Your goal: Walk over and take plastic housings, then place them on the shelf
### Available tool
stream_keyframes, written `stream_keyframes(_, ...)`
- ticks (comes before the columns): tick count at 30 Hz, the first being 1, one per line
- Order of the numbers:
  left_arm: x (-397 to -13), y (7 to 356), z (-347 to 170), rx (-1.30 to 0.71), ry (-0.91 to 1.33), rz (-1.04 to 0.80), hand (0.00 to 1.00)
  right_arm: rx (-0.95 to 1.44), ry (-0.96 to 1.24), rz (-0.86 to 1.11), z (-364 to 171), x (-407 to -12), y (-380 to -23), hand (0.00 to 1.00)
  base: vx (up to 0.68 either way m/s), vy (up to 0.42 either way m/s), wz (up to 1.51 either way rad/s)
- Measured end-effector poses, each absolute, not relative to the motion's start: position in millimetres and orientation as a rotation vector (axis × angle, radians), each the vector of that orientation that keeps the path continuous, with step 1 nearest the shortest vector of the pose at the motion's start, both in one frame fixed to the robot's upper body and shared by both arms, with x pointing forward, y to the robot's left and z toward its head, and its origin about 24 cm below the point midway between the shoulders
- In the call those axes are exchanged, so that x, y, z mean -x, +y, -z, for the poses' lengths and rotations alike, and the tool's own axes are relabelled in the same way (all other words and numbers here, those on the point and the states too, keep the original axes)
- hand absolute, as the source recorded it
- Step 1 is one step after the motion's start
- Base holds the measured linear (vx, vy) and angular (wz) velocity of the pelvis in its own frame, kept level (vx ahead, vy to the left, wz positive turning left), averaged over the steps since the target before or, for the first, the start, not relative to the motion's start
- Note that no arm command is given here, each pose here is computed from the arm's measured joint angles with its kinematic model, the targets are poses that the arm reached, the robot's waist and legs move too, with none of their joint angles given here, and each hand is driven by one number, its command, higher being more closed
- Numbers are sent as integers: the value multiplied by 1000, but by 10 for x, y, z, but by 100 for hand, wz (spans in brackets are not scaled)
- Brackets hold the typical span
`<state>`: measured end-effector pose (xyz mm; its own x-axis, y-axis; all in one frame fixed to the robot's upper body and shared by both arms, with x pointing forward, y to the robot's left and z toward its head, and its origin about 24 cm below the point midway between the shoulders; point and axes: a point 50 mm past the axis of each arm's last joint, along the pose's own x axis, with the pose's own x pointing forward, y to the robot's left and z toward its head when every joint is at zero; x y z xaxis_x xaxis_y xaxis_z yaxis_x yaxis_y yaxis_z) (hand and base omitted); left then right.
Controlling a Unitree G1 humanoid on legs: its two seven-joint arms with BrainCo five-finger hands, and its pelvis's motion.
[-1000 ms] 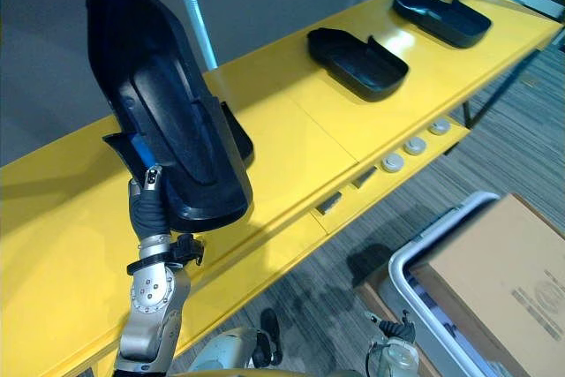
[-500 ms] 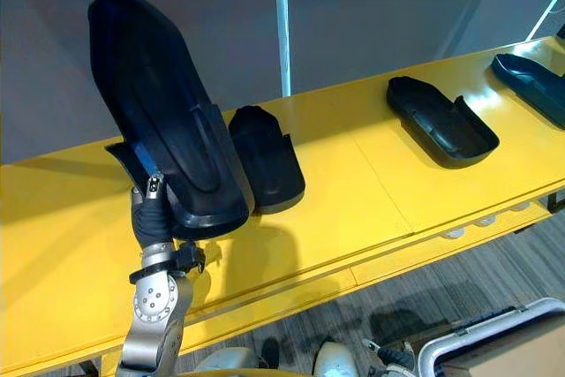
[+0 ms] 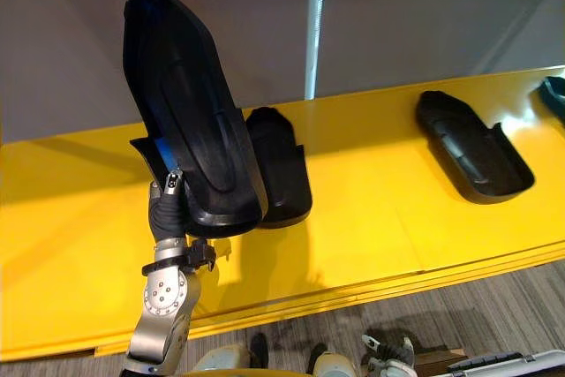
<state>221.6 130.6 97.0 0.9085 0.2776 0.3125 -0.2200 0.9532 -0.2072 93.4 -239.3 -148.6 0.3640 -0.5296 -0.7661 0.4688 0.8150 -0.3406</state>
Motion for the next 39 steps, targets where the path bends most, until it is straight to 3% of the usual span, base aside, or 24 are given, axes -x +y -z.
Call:
stream_keyframes(2,-2244,1278,-1011,199,-360,-255,100,83,1015,651,1476,-923,-2452,0,-55,460,31)
stream_keyframes(6,-2271,1337,-1038,189,-374,-257,100,62,1063,594,1550,-925,-2235,0,-99,434,-5)
stream_keyframes(10,-2281,1406,-1068,163,-404,-255,100,118,1037,491,1518,-1193,-2126,0,-216,393,-69)
stream_keyframes(14,-2274,1398,-997,164,-371,-260,100,130,1042,467,1524,-1198,-2098,0,-105,228,-25)
stream_keyframes(26,-2238,1248,-947,171,-340,-192,100,28,1082,552,1583,-984,-2055,0,39,16,19)
stream_keyframes(39,-2238,1422,-701,76,-234,-254,100,6,1089,563,1593,-955,-2038,0,-65,-20,-16)
